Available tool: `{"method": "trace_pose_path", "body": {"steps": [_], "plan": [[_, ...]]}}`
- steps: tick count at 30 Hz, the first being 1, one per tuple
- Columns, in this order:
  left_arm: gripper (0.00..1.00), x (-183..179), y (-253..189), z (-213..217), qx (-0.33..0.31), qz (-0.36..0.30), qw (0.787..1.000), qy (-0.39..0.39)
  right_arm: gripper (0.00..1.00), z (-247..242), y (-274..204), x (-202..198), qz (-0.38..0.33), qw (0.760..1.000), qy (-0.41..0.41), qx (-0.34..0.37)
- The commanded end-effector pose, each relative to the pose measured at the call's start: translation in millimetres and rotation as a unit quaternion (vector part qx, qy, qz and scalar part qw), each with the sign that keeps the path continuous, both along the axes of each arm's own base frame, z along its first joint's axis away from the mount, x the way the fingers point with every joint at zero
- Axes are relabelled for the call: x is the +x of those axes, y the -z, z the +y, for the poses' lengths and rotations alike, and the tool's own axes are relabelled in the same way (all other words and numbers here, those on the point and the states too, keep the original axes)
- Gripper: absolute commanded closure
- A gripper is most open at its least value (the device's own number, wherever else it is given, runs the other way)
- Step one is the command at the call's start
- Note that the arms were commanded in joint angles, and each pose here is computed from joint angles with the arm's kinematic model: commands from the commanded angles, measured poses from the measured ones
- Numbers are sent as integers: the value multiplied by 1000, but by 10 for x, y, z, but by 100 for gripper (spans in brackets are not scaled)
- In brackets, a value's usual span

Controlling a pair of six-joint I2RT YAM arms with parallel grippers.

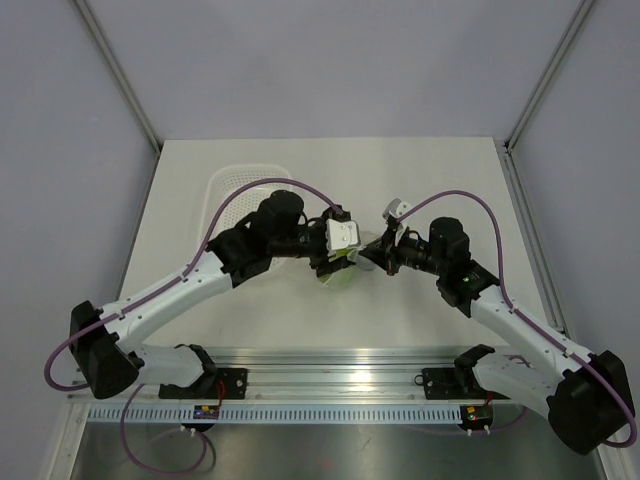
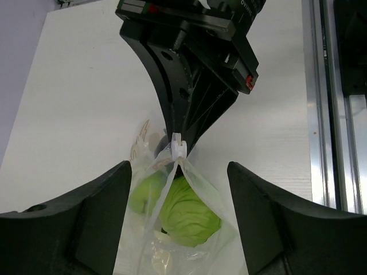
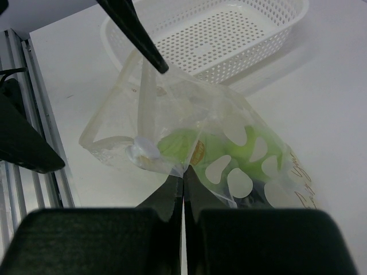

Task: Place the food in the zip-top bag and seal the zipper
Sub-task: Zip the zipper food storage bag at the center of the board.

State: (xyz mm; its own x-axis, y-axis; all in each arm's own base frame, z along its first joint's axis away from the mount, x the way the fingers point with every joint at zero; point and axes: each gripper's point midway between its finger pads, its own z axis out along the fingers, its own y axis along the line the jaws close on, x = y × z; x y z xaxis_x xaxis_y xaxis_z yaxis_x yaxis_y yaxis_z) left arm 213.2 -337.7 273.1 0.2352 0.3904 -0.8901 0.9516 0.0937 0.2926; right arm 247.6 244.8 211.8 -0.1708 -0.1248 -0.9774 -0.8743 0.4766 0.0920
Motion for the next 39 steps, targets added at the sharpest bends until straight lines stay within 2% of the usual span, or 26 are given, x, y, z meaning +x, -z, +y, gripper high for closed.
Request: {"method": "trace_pose_path", "body": {"steps": [1, 13, 19, 26, 29, 32, 39], "plan": [[30, 101, -106, -105, -12, -28, 1000, -7, 100, 36, -316, 45, -36, 999, -11, 23], [41, 131, 22, -244, -21, -16, 999, -24, 100, 39, -305, 42, -28, 999, -12, 23], [53, 99, 133, -260, -6, -1, 1000, -14, 100, 32, -319, 52, -27, 999, -9, 25], [55, 72, 237, -255, 2, 11, 1000, -11, 100, 36, -295, 51, -21, 999, -9, 24], [61, 76, 229, -259, -2, 10, 1000, -12, 100, 41, -295, 45, -21, 999, -11, 24], [72, 93, 233, -270, -2, 12, 1000, -15, 100, 49, -274, 40, -16, 1000, -14, 23], [69, 89, 217, -298, -7, 21, 1000, -16, 100, 55, -255, 21, -12, 1000, -19, 20]]}}
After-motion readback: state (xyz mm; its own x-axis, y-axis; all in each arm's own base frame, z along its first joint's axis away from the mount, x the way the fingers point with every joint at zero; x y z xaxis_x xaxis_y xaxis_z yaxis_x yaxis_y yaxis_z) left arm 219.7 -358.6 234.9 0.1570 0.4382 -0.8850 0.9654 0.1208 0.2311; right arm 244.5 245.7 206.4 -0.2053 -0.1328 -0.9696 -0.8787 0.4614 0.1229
